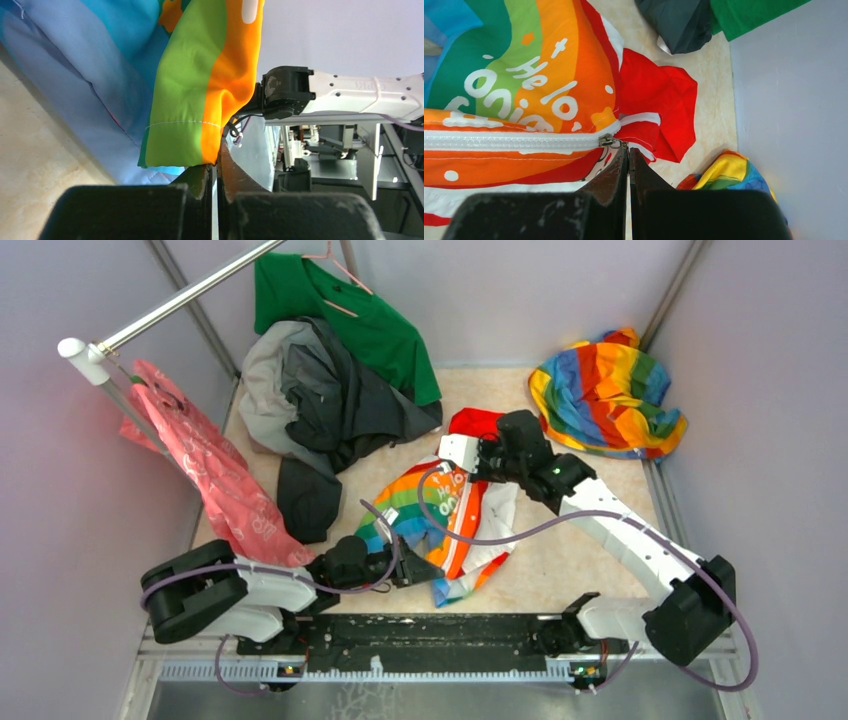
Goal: Zip up the jacket
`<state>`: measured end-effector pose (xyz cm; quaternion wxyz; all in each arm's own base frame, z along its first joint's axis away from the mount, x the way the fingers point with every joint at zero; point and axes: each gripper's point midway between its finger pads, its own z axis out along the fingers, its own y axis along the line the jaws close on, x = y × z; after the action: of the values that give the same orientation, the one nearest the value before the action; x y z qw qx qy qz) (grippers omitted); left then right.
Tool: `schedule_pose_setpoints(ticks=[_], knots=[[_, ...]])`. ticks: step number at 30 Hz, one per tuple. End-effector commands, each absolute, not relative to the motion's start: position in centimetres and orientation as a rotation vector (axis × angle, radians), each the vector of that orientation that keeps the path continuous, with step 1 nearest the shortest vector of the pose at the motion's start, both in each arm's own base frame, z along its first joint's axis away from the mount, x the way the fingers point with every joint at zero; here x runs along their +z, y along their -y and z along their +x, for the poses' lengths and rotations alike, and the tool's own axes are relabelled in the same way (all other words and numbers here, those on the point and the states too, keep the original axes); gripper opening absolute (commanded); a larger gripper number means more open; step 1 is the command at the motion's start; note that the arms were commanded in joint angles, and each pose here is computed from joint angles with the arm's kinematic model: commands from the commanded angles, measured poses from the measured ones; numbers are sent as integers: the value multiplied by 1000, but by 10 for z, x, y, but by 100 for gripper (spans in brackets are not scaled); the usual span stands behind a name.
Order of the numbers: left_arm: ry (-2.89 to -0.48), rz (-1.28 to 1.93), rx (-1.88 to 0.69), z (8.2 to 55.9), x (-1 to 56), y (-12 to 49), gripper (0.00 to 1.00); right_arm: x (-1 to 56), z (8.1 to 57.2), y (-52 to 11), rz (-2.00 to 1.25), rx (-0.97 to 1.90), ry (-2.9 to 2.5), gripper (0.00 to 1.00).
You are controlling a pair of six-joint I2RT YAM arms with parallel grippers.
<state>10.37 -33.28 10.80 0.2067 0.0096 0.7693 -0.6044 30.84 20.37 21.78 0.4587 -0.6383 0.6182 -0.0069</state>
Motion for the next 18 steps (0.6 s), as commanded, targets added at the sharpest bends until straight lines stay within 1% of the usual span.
schedule_pose_setpoints(ticks=[1,2,4,6,9,11,12,16,18], knots=[[-2152,169,-1667,90,108,332,6,274,329,-209,-1457,-73,-1409,0],[-2137,175,-1655,92,111,331,15,274,328,-210,-1461,-61,-1410,0],[-2103,205,-1629,94,119,328,31,271,326,-213,-1470,-40,-1411,0],[-2083,239,-1586,94,126,320,44,269,324,-213,-1477,-27,-1413,0],[-2046,249,-1527,93,132,301,57,265,319,-214,-1489,0,-1417,0],[-2000,242,-1488,96,140,288,62,263,314,-216,-1502,26,-1416,0],[-1978,226,-1449,100,142,282,67,262,312,-217,-1511,41,-1414,0],[-1723,205,-1398,121,188,269,87,257,299,-220,-1560,101,-1402,0],[-1641,238,-1351,131,205,273,97,256,296,-220,-1571,116,-1403,0]])
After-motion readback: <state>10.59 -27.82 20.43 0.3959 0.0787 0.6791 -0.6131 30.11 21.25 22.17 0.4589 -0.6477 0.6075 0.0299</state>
